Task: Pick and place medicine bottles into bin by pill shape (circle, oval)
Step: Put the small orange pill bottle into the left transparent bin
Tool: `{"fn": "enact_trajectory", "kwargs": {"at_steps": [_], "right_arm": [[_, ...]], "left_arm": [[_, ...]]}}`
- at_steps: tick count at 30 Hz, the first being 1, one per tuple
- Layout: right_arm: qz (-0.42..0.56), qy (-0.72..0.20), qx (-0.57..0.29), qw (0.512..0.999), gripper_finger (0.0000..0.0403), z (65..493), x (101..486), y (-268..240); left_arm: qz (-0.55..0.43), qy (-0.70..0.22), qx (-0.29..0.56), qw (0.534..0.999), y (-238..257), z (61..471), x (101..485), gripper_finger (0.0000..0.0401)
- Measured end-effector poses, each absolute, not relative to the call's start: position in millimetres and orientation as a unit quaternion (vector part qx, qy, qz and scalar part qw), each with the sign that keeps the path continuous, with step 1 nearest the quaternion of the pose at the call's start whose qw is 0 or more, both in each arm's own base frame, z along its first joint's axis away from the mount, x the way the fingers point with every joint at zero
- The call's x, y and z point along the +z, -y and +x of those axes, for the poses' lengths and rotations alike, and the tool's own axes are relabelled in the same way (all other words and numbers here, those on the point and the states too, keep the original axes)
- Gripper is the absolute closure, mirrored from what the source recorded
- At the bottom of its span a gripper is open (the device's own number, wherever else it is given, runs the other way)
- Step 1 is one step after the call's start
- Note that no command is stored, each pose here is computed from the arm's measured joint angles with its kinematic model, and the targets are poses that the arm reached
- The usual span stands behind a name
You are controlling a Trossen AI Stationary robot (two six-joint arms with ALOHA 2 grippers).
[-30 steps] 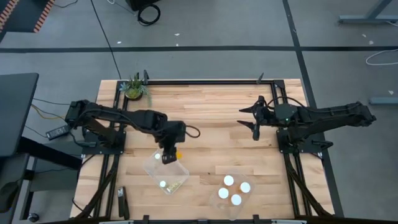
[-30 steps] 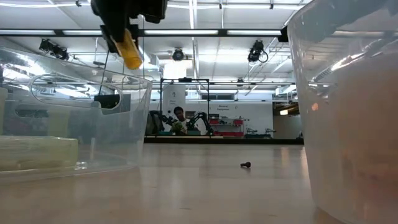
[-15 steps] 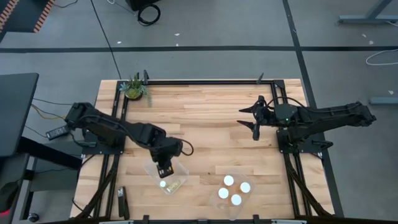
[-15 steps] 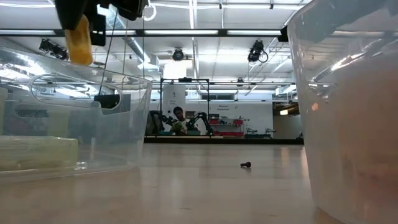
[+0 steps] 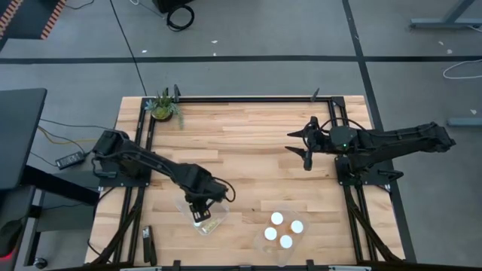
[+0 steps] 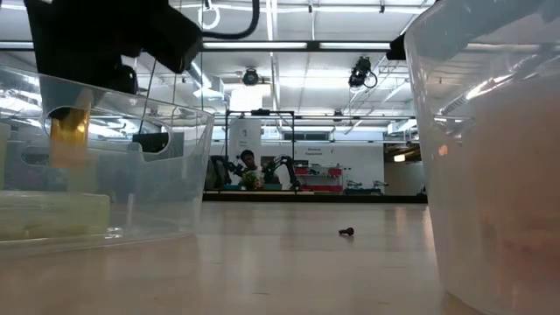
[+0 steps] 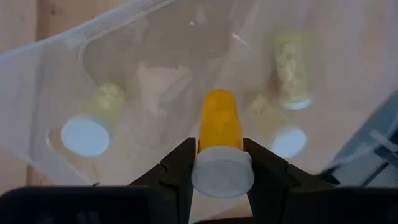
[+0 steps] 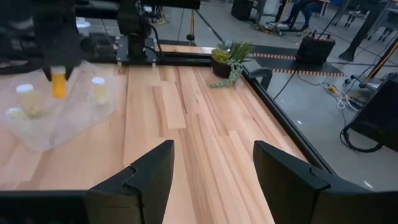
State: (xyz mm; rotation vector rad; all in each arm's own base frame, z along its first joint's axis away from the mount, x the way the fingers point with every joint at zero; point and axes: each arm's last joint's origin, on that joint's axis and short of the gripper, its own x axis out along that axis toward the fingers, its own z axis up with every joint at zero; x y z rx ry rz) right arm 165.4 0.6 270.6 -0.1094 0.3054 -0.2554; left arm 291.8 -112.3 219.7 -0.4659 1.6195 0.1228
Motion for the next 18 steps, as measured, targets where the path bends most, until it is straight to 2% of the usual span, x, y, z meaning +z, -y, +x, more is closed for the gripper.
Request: {"fn": "enact_trajectory", "kwargs": {"at_steps": [18], "right_arm": [[-0.052,-0.147,-0.127,0.98,0.0176,166,271,-1]], "left_arm": [[-0.143,-0.746,0.106,0.642,112,302,182,0.0278]]}}
